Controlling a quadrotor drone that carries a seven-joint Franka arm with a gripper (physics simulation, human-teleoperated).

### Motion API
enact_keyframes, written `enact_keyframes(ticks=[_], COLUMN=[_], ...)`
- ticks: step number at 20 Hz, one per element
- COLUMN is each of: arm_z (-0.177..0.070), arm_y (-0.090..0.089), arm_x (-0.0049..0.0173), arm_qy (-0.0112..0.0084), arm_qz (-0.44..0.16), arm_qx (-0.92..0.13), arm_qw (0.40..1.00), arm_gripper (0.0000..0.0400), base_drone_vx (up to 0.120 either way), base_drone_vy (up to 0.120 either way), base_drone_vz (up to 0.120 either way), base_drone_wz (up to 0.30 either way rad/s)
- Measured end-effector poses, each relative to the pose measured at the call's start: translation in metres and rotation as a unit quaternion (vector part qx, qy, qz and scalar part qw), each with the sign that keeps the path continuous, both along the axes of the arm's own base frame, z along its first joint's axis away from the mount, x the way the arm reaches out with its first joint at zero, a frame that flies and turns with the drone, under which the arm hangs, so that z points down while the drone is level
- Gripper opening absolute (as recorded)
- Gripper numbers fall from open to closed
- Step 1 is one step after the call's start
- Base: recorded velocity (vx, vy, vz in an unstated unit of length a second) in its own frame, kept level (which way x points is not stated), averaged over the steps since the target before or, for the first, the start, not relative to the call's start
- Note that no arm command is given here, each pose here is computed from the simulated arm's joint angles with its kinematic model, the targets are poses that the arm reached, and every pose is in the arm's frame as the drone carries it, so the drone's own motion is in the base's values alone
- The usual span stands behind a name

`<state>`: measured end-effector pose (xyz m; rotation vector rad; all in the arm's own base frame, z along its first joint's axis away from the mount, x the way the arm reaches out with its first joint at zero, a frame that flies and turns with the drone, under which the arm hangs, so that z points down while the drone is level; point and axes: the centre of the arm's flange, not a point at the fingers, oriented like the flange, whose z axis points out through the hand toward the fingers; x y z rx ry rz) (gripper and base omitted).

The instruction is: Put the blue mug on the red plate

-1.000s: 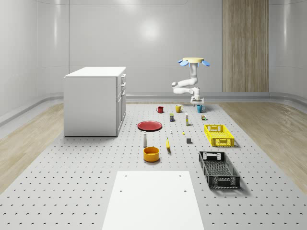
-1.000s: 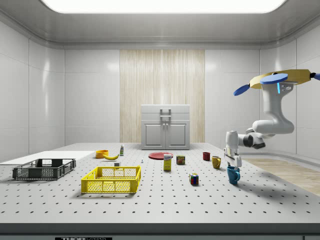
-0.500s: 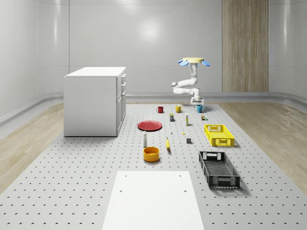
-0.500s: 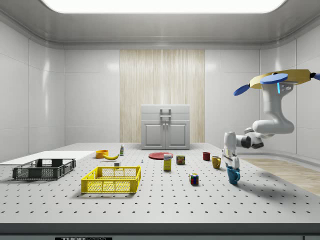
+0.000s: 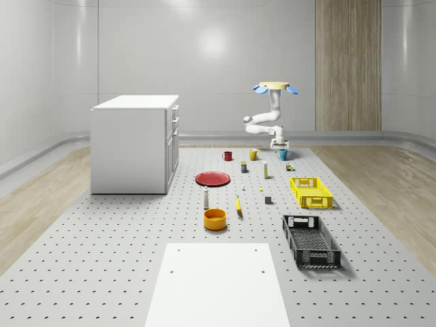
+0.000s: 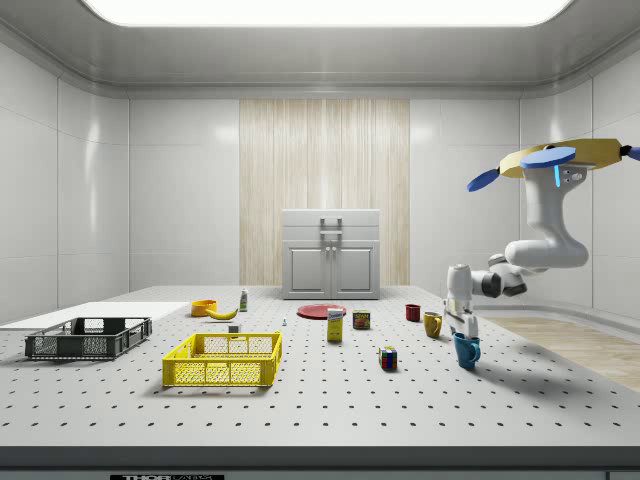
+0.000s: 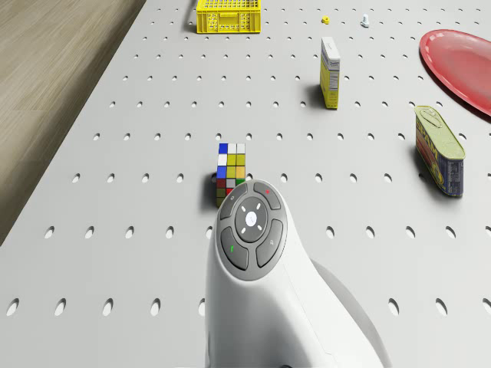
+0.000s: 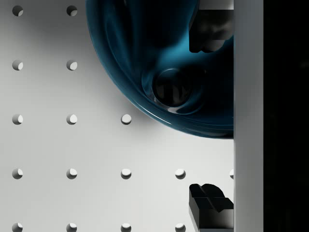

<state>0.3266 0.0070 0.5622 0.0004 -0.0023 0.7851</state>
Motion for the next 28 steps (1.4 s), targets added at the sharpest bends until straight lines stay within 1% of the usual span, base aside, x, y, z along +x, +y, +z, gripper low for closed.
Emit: enact_keyframes(ticks=[1, 2, 3, 4, 5, 7, 9, 12, 15, 18, 22, 28], arm_z=[0.000, 0.000, 0.000, 0.000, 0.000, 0.001, 0.001, 0.001, -0.003, -0.012, -0.020, -0.024], arm_y=[0.000, 0.000, 0.000, 0.001, 0.001, 0.001, 0.001, 0.001, 0.001, 0.001, 0.001, 0.001], arm_x=[0.0000, 0.0001, 0.0001, 0.0001, 0.0001, 0.0001, 0.0001, 0.0001, 0.0001, 0.0001, 0.0001, 0.0001], arm_qy=[0.0000, 0.0000, 0.0000, 0.0000, 0.0000, 0.0000, 0.0000, 0.0000, 0.0000, 0.0000, 0.0001, 0.0001], arm_qz=[0.000, 0.000, 0.000, 0.000, 0.000, 0.000, 0.000, 0.000, 0.000, 0.000, 0.000, 0.000], arm_qx=[0.000, 0.000, 0.000, 0.000, 0.000, 0.000, 0.000, 0.000, 0.000, 0.000, 0.000, 0.000], arm_qw=[1.000, 1.000, 1.000, 1.000, 1.000, 1.000, 1.000, 1.000, 1.000, 1.000, 1.000, 1.000], arm_gripper=[0.0400, 0.0334, 0.0282, 0.0242, 0.0211, 0.0167, 0.0141, 0.0119, 0.0109, 0.0104, 0.0102, 0.0100], base_drone_vx=[0.000, 0.000, 0.000, 0.000, 0.000, 0.000, 0.000, 0.000, 0.000, 0.013, 0.120, 0.120], base_drone_vy=[0.000, 0.000, 0.000, 0.000, 0.000, 0.000, 0.000, 0.000, 0.000, 0.000, -0.120, -0.120], base_drone_vz=[0.000, 0.000, 0.000, 0.000, 0.000, 0.000, 0.000, 0.000, 0.000, 0.107, 0.120, 0.120], base_drone_wz=[0.000, 0.000, 0.000, 0.000, 0.000, 0.000, 0.000, 0.000, 0.000, 0.000, 0.000, 0.000])
